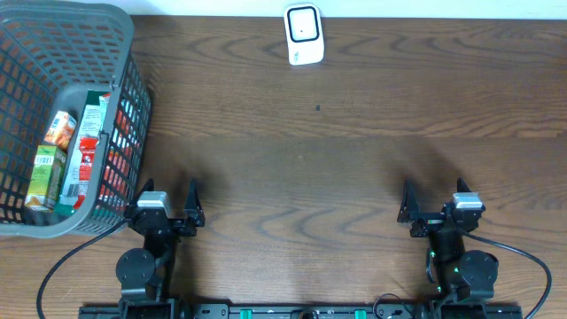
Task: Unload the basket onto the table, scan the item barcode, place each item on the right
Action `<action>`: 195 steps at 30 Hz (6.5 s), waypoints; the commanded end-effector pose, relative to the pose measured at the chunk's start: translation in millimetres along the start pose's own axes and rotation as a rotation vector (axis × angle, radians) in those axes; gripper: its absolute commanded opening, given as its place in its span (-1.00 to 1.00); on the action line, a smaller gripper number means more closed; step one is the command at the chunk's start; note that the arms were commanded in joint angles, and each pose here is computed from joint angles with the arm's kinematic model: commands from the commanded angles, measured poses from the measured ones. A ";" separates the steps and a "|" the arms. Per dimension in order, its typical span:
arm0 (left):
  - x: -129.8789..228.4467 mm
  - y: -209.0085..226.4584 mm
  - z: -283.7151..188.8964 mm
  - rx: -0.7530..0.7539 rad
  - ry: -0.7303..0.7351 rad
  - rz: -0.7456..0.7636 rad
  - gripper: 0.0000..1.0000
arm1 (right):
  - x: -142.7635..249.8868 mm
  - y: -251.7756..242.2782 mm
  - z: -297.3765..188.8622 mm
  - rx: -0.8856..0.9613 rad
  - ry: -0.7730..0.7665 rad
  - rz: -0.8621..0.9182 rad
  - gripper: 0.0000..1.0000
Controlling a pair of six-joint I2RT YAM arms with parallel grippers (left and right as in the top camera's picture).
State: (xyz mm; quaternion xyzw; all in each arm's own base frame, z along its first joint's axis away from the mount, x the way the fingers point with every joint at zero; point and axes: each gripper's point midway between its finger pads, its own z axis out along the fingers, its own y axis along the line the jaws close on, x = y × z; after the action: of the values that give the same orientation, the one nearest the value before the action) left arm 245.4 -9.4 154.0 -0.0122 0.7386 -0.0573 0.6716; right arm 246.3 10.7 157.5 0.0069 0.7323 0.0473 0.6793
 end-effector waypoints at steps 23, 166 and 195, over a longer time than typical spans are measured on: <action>14.2 -1.8 0.0 0.014 0.050 -0.003 0.67 | 0.8 1.5 -0.1 -0.005 0.002 -0.003 0.99; -170.9 201.6 44.5 -0.513 0.947 -0.327 1.00 | 0.8 1.5 -0.1 -0.005 0.002 -0.003 0.98; 28.1 214.7 51.5 -0.408 1.494 -0.569 1.00 | 0.8 1.5 -0.1 -0.005 0.002 -0.003 0.98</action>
State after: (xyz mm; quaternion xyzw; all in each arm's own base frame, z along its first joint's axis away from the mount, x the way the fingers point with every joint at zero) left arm 310.7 200.4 114.0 -0.2796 0.9570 -0.0721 -0.0286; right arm 246.3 10.2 157.4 0.0078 0.7325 0.0463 0.6791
